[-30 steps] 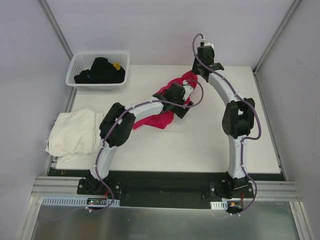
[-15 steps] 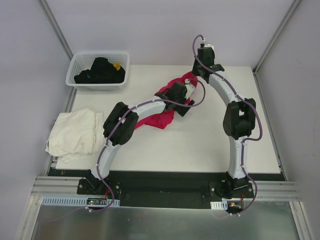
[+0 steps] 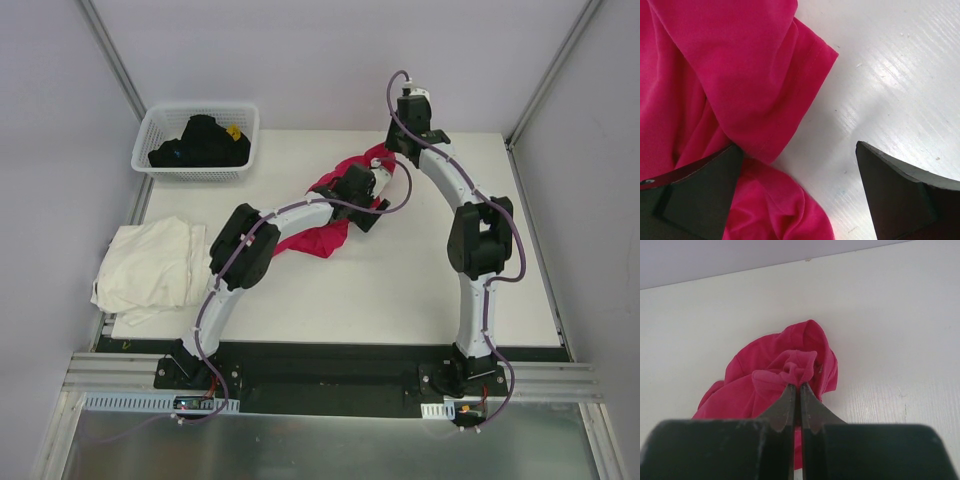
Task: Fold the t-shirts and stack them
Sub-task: Flatten out the tshirt
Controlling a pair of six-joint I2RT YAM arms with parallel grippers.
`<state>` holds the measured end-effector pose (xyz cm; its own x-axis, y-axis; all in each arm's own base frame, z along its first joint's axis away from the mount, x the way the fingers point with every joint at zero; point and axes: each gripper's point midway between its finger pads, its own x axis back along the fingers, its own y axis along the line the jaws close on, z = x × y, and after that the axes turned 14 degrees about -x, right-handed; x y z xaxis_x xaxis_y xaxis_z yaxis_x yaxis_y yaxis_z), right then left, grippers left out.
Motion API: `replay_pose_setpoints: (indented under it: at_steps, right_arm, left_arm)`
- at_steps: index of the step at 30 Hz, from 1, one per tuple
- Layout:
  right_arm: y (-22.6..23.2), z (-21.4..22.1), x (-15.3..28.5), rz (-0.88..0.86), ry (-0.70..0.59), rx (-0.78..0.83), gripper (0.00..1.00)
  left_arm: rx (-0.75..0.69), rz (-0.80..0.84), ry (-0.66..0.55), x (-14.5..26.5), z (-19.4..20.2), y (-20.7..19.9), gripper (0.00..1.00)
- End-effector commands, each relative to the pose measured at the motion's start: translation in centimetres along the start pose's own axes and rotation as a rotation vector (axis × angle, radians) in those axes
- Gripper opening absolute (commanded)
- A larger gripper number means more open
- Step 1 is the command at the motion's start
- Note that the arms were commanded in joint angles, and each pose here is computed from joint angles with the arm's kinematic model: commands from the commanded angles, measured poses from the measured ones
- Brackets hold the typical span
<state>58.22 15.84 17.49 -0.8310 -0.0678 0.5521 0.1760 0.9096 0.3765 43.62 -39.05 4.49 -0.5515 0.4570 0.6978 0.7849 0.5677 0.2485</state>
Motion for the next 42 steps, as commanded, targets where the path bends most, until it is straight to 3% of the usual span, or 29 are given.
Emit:
replay_pose_setpoints:
  at_steps: [1,22,33,36,42]
  right_arm:
    - [1.7,-4.0,2.9,-0.064,-0.094,-0.034,0.01]
    - [1.4,-3.7,2.8,-0.068,-0.085,-0.041,0.01]
    - [1.1,-3.9,3.1,-0.068,-0.091,-0.047,0.01]
    - [0.9,-3.8,3.1,-0.068,-0.09,-0.05,0.01]
    - [0.6,-3.9,2.9,-0.065,-0.09,-0.055,0.01]
  left_arm:
    - [-0.01,-0.059,-0.028,0.0,-1.7,1.1,0.91]
    - [-0.014,-0.141,-0.018,-0.2,-2.0,2.7,0.39]
    - [-0.016,-0.175,0.005,-0.5,-1.3,3.2,0.45]
    - [-0.017,-0.187,0.01,-0.5,-1.2,3.4,0.4]
    - [-0.019,-0.187,0.006,-0.6,-1.4,3.4,0.04]
